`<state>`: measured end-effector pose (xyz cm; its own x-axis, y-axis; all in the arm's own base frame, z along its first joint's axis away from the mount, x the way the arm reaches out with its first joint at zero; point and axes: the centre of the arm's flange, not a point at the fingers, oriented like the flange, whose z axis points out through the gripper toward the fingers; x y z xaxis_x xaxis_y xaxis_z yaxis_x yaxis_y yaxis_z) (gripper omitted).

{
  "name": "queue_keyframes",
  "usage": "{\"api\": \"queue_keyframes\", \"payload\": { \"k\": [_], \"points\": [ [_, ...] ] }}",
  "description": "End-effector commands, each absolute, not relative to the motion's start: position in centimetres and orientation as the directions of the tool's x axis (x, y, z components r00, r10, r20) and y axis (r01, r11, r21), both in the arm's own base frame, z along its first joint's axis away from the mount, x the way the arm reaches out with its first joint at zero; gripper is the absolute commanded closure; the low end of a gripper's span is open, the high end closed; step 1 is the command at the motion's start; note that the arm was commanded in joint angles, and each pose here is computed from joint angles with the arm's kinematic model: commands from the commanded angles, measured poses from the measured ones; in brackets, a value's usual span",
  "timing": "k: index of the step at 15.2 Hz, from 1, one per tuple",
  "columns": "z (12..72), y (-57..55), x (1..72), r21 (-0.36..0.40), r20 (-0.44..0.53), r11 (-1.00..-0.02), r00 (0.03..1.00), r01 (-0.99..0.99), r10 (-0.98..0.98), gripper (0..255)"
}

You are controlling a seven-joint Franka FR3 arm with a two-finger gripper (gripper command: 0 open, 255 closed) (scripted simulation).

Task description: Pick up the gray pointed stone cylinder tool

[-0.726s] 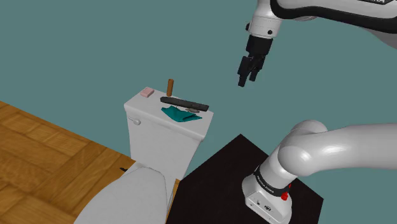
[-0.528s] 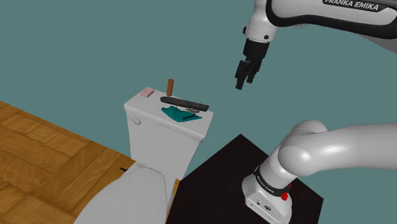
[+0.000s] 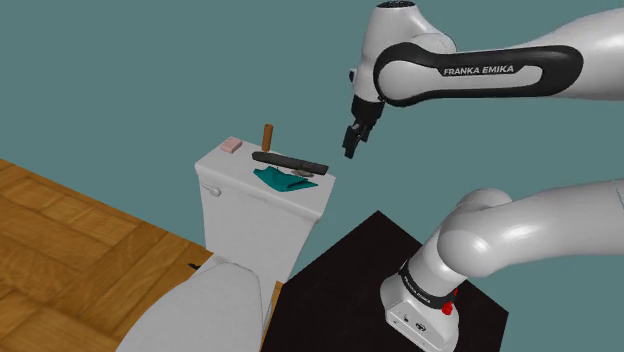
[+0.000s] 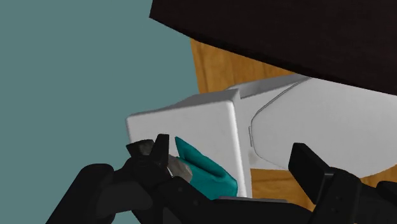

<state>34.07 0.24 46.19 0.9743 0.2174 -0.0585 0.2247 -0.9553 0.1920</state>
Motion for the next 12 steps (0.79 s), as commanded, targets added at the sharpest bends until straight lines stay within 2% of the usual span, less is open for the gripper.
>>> {"api": "queue_keyframes", "payload": {
  "k": [1, 12],
  "points": [
    [44.1, 0.5, 35.2, 0.238, -0.039, -0.935, 0.965, 0.261, 0.259, 0],
    [32.7, 1.2, 42.3, 0.479, 0.010, -0.778, 0.884, 0.407, 0.468, 0]
  ]
}}
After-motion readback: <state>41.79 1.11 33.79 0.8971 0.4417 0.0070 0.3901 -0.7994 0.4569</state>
